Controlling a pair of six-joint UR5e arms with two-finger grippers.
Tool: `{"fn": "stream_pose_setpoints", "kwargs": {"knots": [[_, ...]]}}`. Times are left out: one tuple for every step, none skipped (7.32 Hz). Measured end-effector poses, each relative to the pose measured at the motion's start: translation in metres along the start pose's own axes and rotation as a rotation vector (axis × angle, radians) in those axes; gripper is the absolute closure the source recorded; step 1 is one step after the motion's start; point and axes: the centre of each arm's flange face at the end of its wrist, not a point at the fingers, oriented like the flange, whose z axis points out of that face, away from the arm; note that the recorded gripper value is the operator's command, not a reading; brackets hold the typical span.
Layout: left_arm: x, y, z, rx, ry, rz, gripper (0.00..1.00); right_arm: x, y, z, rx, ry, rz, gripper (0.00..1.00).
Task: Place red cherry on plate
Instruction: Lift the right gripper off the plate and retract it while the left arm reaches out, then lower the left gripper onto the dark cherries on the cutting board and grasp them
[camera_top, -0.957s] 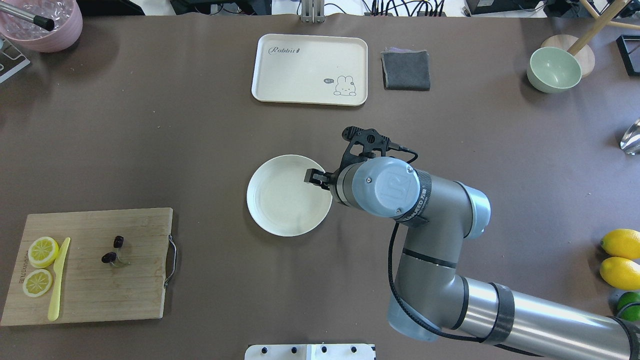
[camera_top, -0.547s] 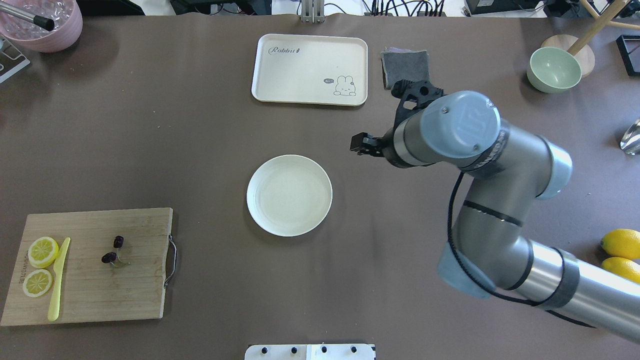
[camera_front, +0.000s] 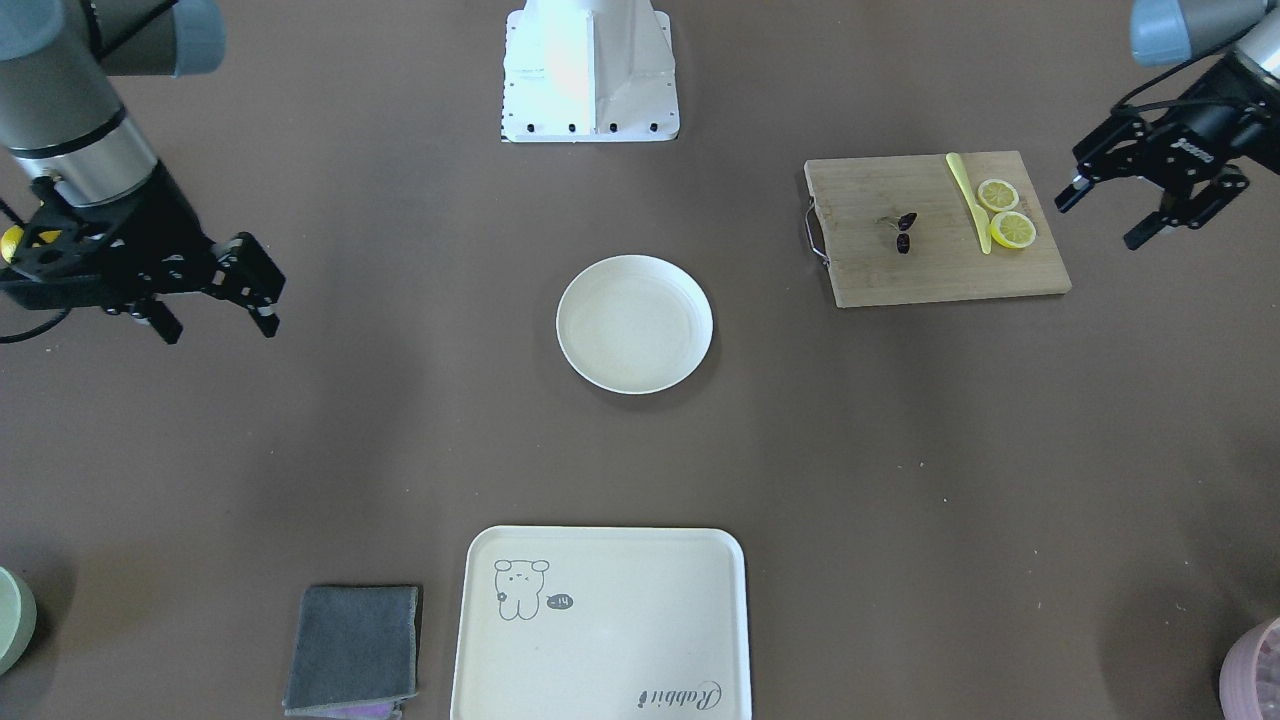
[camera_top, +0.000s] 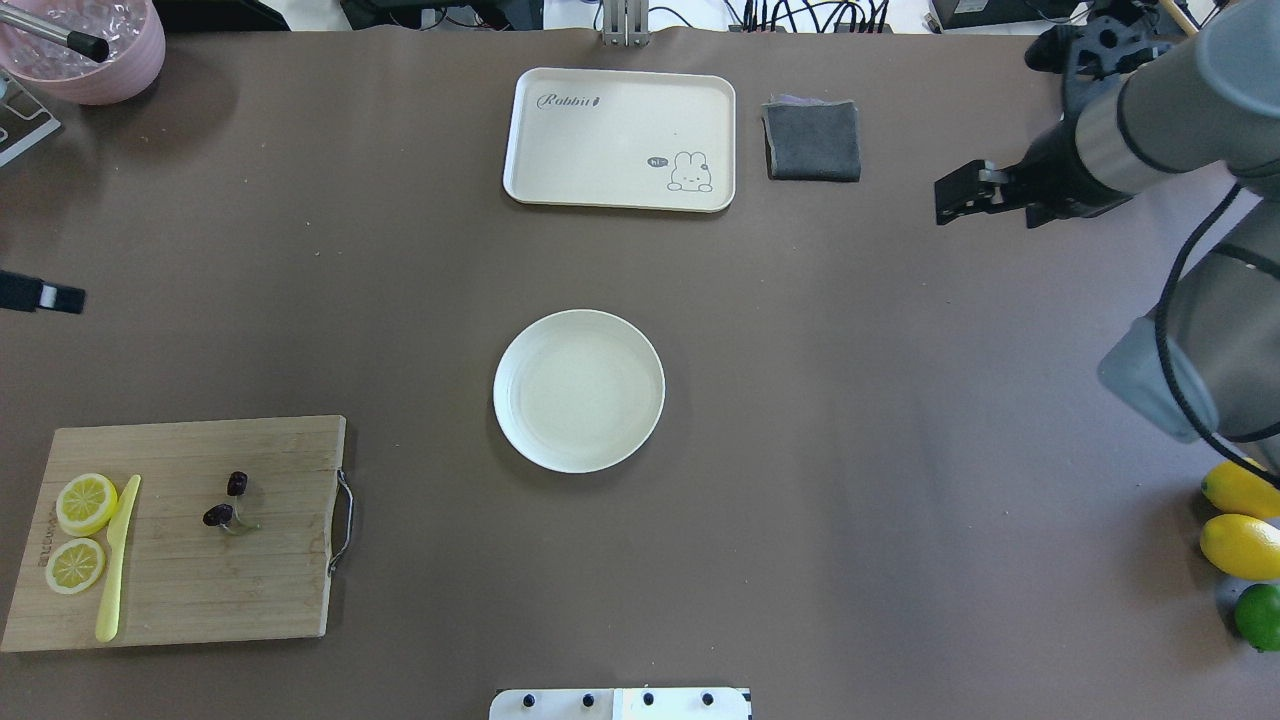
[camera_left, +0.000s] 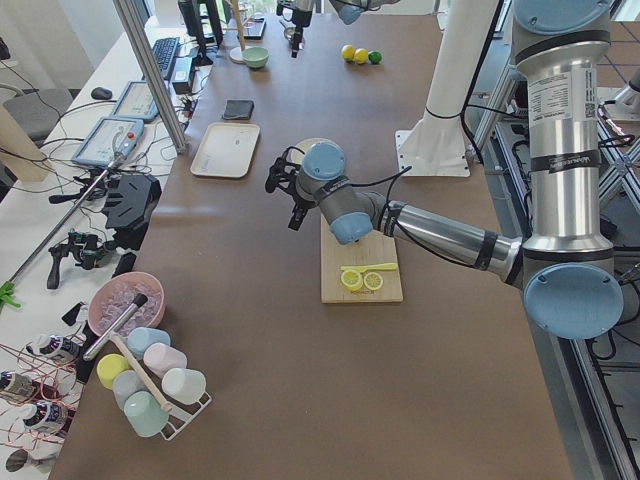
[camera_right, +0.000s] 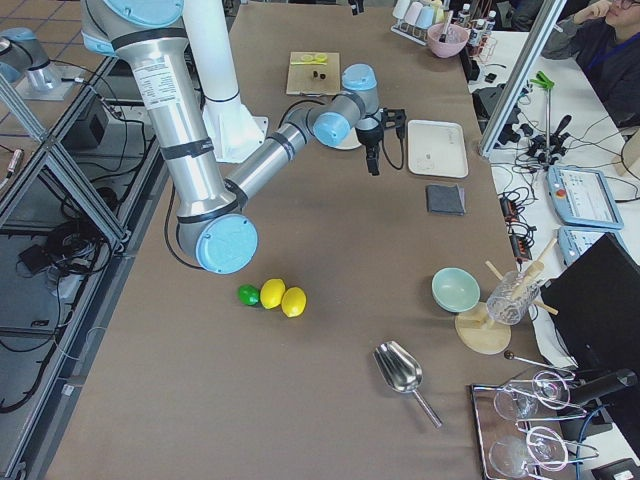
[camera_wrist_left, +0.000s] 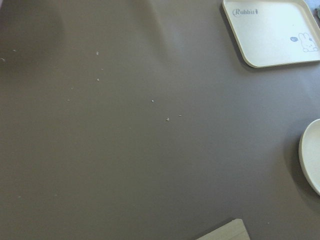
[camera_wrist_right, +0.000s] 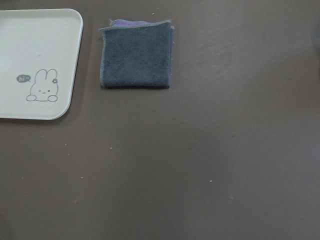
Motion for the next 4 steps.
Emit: {"fn": "stream_pose_setpoints", "kwargs": {"knots": [[0.019, 0.021, 0.031, -0.017, -0.026, 0.003, 0.03, 0.037, -0.009, -0.009, -0.006, 0.012, -0.033, 0.0], [0.032, 0.044, 0.059, -0.035, -0.062, 0.014, 0.03, 0.078, -0.014, -0.02, -0.016, 0.019, -0.066, 0.0], [0.04, 0.066, 0.081, -0.056, -0.093, 0.028, 0.09, 0.113, -0.014, -0.028, -0.025, 0.027, -0.094, 0.0], [0.047, 0.084, 0.098, -0.075, -0.115, 0.043, 0.18, 0.135, -0.013, -0.032, -0.03, 0.034, -0.108, 0.0]]}}
